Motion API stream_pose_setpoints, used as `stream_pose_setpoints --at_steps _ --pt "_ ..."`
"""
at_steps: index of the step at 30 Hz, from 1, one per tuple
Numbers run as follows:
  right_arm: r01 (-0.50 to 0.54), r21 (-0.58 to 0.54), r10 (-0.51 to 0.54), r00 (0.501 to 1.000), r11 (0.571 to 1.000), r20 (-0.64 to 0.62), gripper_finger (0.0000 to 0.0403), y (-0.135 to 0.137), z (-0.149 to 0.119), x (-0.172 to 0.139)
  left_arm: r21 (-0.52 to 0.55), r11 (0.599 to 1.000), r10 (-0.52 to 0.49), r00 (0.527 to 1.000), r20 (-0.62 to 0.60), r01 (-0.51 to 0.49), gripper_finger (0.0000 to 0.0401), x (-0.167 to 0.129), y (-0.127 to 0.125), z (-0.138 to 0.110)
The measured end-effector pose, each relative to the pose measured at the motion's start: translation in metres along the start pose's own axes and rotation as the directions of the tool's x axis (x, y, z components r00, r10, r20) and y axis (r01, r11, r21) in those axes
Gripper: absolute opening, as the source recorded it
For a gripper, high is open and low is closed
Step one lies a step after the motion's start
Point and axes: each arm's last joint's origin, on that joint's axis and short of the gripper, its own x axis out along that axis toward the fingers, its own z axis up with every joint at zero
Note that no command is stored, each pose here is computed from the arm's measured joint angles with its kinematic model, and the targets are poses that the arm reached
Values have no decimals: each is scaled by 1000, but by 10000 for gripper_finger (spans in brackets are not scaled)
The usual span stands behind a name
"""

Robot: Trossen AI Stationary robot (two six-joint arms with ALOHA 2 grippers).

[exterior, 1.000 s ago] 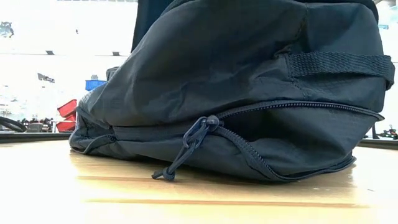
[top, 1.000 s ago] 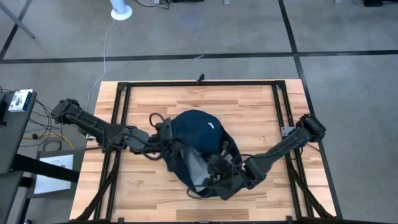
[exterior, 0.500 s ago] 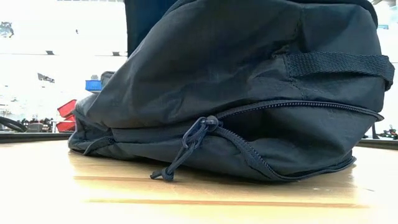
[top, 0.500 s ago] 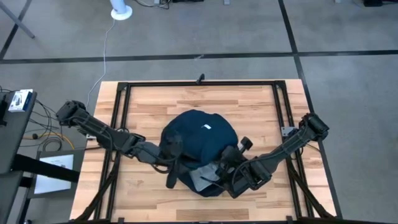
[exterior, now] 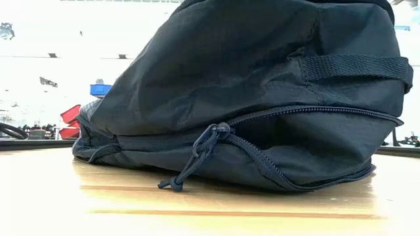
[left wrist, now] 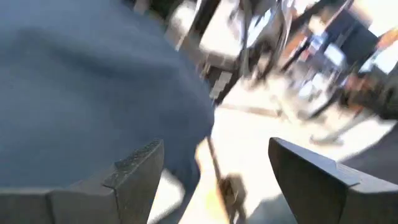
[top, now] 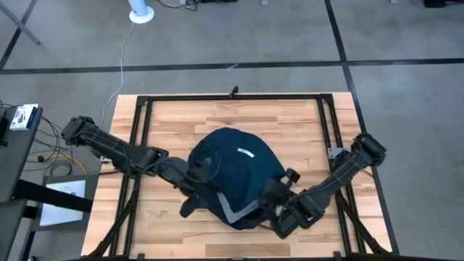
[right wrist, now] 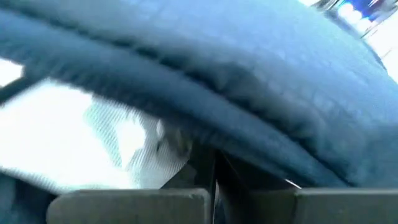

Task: Unpack backpack
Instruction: Close the blue backpack

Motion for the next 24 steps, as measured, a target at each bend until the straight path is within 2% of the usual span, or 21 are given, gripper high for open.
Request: stream_pose_setpoints --at_steps 4,7,9,12,15,19,24 --pt "-93 -11 91 986 996 -141 0 0 -14 -19 44 985 174 975 -138 -169 272 -25 3 -15" --pt "-171 -3 167 963 985 -213 0 -1 -23 -37 101 946 322 927 -192 -308 270 -39 4 -25" --pt "-224 -6 217 952 975 -217 0 1 -29 -47 141 926 375 902 -215 -351 270 -44 3 -30" --pt "-290 -5 283 937 957 -204 0 5 -31 -61 201 909 408 879 -245 -366 270 -47 1 -37" --pt "-368 14 366 918 930 -154 0 13 -23 -64 257 899 419 866 -272 -354 270 -48 -2 -42" --pt "-476 -45 474 879 878 -43 0 36 -5 -47 321 892 410 868 -281 -318 269 -47 -7 -45" --pt "-524 -82 529 848 848 44 0 55 10 -29 374 885 393 875 -282 -277 269 -47 -11 -50"
